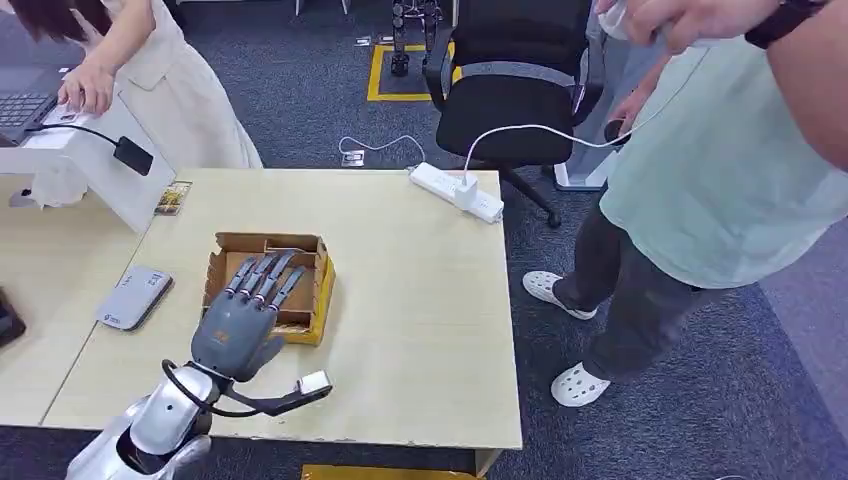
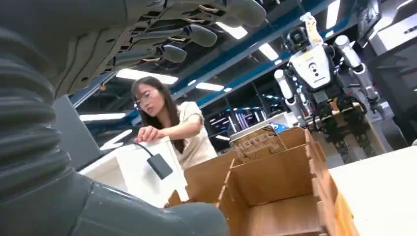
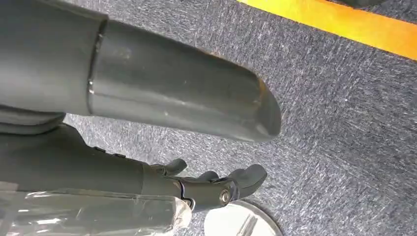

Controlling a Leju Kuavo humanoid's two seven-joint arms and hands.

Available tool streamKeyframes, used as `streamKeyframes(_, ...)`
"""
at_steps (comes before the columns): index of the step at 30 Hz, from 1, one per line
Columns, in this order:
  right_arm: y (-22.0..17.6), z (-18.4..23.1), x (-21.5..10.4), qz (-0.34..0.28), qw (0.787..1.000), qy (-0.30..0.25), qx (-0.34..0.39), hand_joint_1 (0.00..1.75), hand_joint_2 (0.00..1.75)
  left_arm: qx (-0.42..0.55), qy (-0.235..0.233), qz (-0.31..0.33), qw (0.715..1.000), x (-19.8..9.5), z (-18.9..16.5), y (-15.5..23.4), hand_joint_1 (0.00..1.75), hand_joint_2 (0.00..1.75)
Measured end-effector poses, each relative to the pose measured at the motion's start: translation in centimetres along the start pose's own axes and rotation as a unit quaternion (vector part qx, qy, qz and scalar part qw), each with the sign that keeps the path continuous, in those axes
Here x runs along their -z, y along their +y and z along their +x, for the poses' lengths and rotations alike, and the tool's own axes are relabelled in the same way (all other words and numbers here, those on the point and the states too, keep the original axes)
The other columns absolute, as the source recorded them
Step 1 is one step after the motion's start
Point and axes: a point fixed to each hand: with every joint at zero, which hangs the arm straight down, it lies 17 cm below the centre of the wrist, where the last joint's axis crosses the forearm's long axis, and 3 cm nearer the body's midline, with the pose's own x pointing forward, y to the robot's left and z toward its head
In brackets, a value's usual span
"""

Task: Pass the card to the sensor for recognition and then transmit it.

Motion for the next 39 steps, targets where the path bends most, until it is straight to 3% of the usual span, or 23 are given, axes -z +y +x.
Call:
streamKeyframes(17,0.0,-0.4,-0.2,-0.003,1.0,-0.001,0.002,0.0,0.0,0.007,0.089,-0.026,0.996,0.0,-6.5,-2.1,0.0,1.75)
streamKeyframes(39,-0.2,-0.3,-0.2,-0.007,1.0,-0.006,0.005,0.0,0.0,-0.013,0.071,-0.08,0.994,-1.1,-7.8,-4.8,0.0,1.75)
